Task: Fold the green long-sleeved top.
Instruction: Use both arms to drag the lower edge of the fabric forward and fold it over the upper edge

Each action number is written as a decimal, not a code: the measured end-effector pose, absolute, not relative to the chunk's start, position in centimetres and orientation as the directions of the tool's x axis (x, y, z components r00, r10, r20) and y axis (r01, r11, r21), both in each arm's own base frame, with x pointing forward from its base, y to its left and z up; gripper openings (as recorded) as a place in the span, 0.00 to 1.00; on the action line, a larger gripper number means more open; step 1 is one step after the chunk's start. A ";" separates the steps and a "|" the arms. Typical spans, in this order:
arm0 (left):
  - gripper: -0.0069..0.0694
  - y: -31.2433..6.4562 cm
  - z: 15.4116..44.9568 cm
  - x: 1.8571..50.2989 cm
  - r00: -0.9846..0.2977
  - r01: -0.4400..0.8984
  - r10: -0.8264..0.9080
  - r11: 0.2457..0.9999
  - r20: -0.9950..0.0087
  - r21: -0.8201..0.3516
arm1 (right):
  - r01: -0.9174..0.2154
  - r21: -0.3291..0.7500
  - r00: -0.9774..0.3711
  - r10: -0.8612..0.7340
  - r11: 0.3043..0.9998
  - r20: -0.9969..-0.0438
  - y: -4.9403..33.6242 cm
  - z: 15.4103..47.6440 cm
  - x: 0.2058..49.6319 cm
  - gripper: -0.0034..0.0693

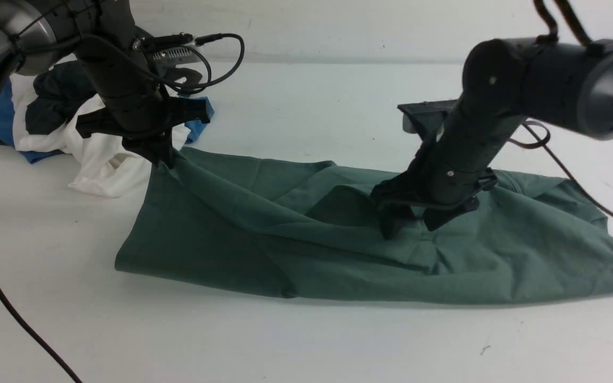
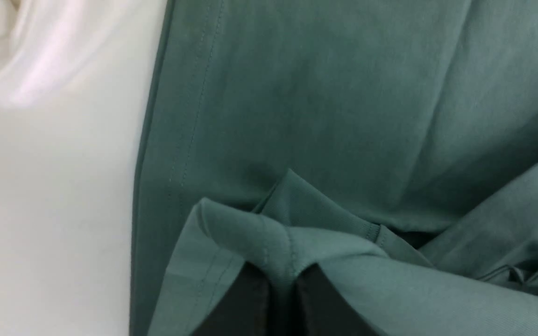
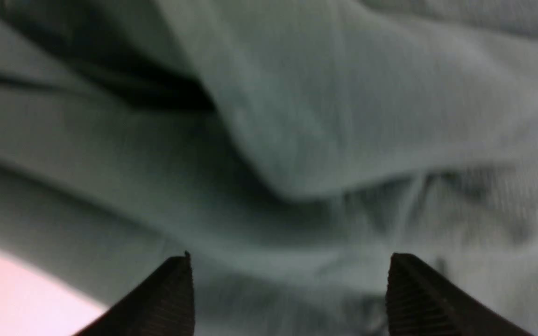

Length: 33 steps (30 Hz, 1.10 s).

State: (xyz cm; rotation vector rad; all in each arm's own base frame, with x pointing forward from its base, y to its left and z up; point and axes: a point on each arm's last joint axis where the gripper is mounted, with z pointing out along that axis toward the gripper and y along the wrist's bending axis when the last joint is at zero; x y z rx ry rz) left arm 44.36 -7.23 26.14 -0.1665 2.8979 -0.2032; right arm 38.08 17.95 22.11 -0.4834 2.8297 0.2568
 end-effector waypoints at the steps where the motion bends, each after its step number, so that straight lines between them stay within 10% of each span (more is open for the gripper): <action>1: 0.10 -7.2 26.1 44.4 -0.967 -0.096 -0.128 0.984 -0.221 -0.150 | -0.342 0.127 -0.913 -0.297 0.931 -0.281 18.0 21.9 38.2 0.75; 9: 0.10 -7.3 26.1 44.4 -0.967 -0.096 -0.130 0.983 -0.219 -0.158 | -0.282 0.094 -0.897 -0.227 0.955 -0.380 18.1 20.9 39.7 0.66; 20: 0.10 -7.4 26.1 44.3 -0.967 -0.098 -0.134 0.981 -0.215 -0.169 | -0.343 0.056 -0.879 -0.299 0.938 -0.371 17.9 21.0 39.6 0.07; 33: 0.10 -7.6 30.8 45.1 -0.922 -0.103 -0.180 0.968 -0.343 -0.231 | -0.313 0.036 -0.857 -0.265 0.949 -0.442 14.4 26.0 41.9 0.05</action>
